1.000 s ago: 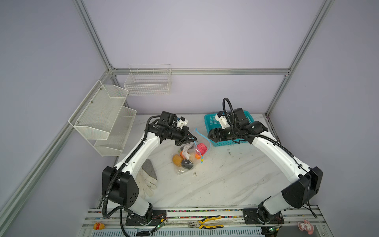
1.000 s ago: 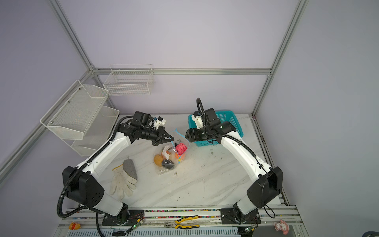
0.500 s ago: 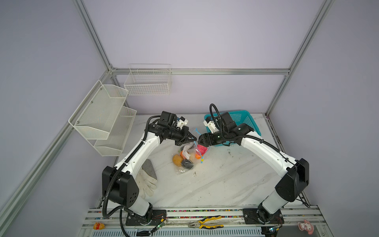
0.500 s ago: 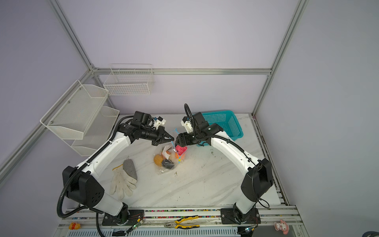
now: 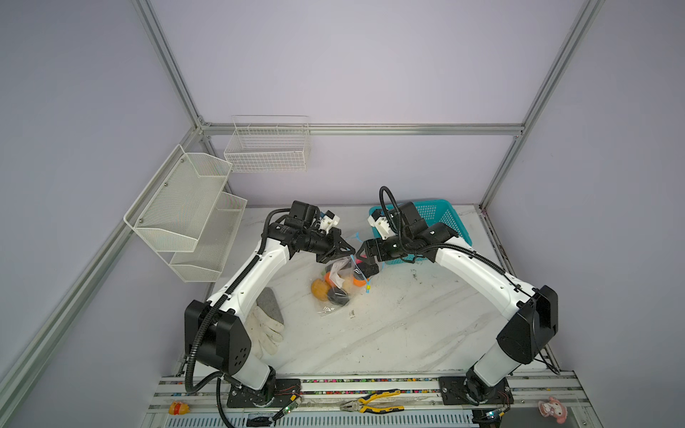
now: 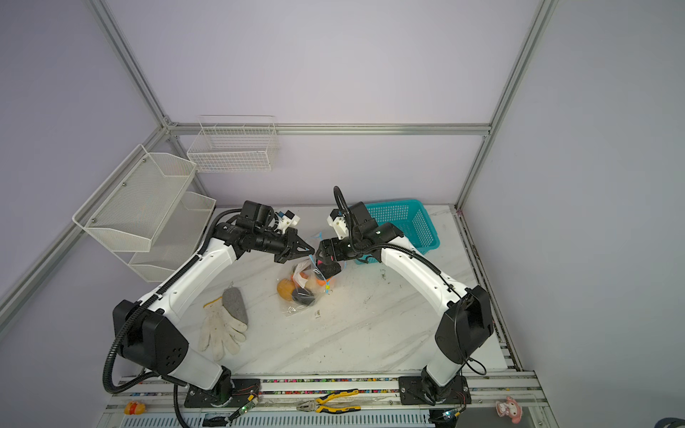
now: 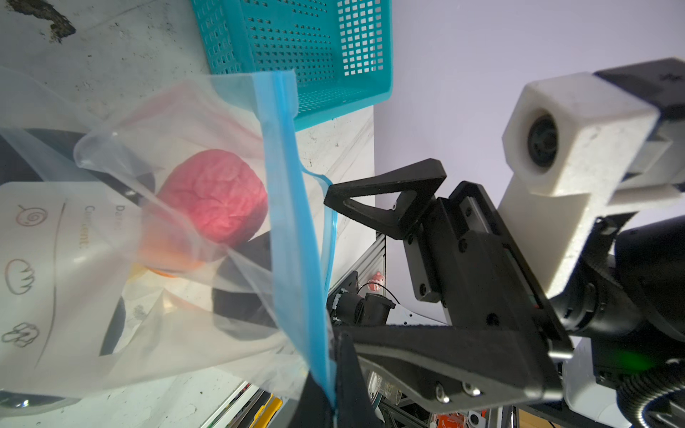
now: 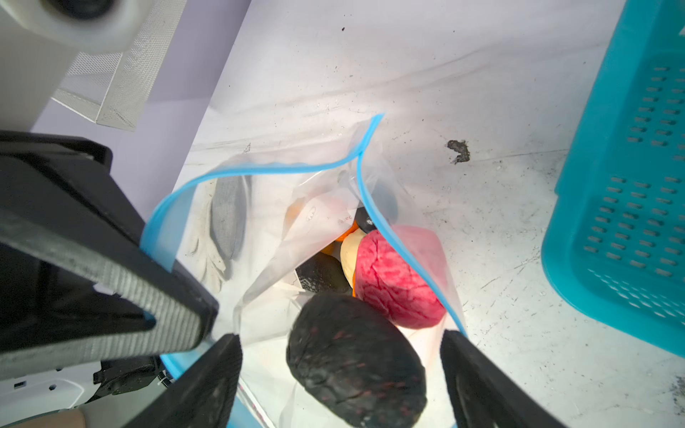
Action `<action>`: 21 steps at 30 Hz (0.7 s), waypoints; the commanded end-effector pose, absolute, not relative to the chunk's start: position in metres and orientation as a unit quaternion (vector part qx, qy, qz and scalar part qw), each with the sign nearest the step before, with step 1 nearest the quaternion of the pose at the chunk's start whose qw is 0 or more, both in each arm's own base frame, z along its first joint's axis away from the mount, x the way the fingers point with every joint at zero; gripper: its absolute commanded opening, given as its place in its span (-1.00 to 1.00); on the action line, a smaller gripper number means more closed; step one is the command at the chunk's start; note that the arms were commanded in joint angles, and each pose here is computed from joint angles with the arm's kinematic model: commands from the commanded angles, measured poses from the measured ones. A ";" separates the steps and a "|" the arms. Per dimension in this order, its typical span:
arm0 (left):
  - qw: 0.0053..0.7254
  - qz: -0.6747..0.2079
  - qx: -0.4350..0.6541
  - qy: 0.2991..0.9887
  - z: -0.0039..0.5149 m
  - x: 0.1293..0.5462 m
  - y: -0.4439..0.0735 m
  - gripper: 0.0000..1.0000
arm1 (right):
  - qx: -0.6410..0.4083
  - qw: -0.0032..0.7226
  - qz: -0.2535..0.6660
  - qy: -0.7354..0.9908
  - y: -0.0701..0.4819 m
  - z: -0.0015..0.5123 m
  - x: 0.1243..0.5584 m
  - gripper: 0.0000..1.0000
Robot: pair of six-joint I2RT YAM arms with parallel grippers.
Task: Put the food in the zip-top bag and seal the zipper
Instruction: 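Carry the black avocado with the right gripper to the bag mouth, then drop the avocado into the bag and pinch the blue zipper edge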
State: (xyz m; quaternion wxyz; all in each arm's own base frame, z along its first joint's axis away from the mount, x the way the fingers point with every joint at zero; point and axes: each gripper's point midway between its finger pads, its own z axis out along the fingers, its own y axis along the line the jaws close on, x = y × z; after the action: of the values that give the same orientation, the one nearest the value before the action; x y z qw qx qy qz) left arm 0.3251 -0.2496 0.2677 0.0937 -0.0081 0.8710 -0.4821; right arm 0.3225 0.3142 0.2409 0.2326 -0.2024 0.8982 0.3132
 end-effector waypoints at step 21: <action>0.106 -0.487 -0.005 0.867 0.275 0.317 -0.247 -1.00 | -0.073 0.261 0.281 0.921 0.285 0.218 0.328 0.23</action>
State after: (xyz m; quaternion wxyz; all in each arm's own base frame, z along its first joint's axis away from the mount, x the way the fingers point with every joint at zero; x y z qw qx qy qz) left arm 0.3256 -0.2480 0.2688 0.1004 -0.0095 0.8725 -0.4780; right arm 0.3200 0.2734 0.2221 0.2567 -0.0842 0.9270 0.2600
